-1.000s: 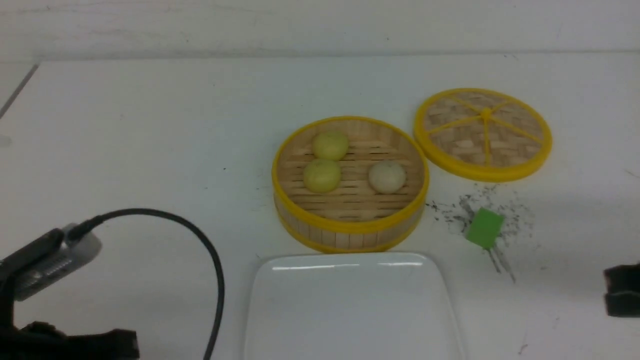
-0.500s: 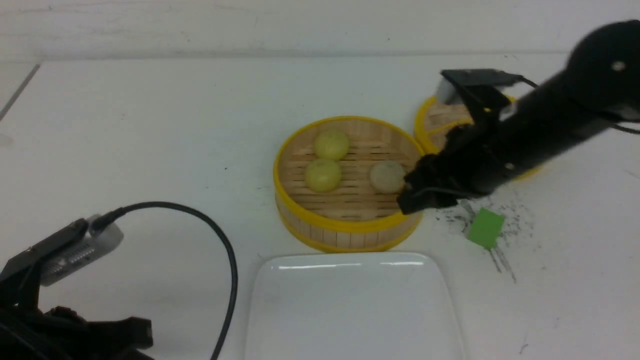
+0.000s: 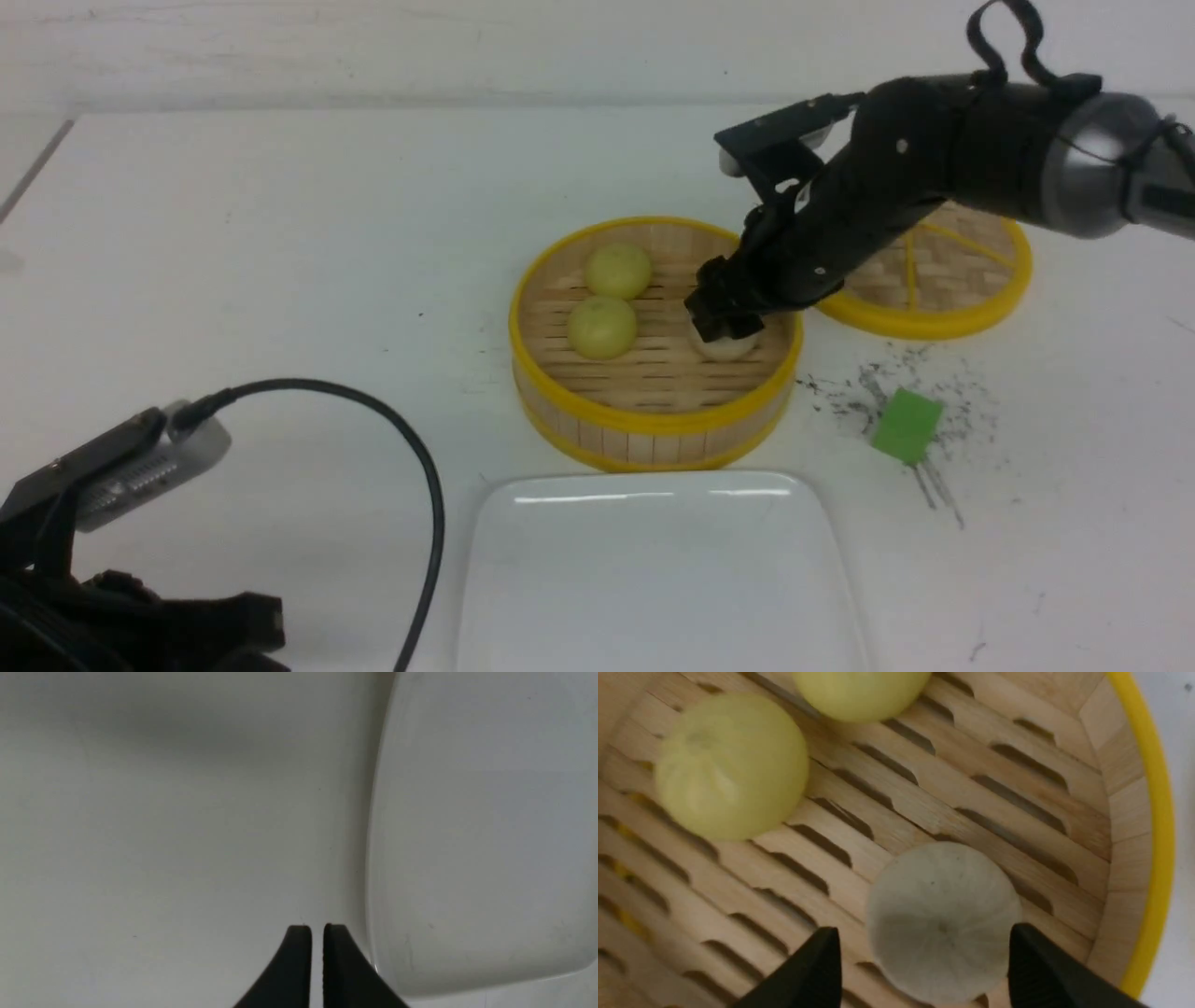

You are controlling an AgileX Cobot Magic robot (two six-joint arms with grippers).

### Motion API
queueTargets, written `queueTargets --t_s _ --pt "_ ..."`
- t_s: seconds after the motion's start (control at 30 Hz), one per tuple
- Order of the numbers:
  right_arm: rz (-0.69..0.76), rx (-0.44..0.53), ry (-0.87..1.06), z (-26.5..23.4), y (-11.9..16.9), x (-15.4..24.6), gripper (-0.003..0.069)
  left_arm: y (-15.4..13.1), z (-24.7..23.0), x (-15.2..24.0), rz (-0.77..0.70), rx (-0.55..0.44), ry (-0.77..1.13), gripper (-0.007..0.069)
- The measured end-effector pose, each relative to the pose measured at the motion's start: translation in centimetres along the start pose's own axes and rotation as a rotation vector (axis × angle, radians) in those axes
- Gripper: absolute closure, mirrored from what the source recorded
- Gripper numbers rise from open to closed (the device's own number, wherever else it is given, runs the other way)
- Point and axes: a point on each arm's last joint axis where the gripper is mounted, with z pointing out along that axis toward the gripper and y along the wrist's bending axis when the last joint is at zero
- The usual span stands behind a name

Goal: Put the steamed buns into the plate on the white tablecloth.
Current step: 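Reach toward a bun in the bamboo steamer with the right gripper, then move the steamed bun from the bamboo steamer onto the white plate with the right gripper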

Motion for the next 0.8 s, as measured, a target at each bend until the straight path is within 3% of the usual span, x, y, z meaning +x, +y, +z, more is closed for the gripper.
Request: queueTargets --t_s 0.2,0.33,0.4,0.47,0.7,0.8 --pt "-0.017 0.017 0.024 1.7 -0.4 0.6 0.0275 0.0 0.0 0.0 0.000 0.000 -0.002 0.0548" --pt "-0.026 0.024 0.019 1.6 -0.4 0.5 0.0452 0.0 0.0 0.0 0.001 -0.002 -0.002 0.0540" --pt "-0.030 0.024 0.010 0.9 -0.3 0.2 0.0580 0.0 0.0 0.0 0.001 -0.001 -0.002 0.0538" --pt "-0.034 0.020 0.009 0.0 -0.2 0.0 0.0634 0.0 0.0 0.0 0.001 -0.001 -0.003 0.0535" --pt "-0.064 0.000 -0.057 -9.9 1.4 -1.3 0.0635 0.0 0.0 -0.2 0.002 -0.004 -0.021 0.0527" --pt "-0.081 -0.016 -0.090 -17.2 2.6 -0.7 0.0635 0.1 0.0 -0.2 0.004 -0.007 -0.026 0.0524"
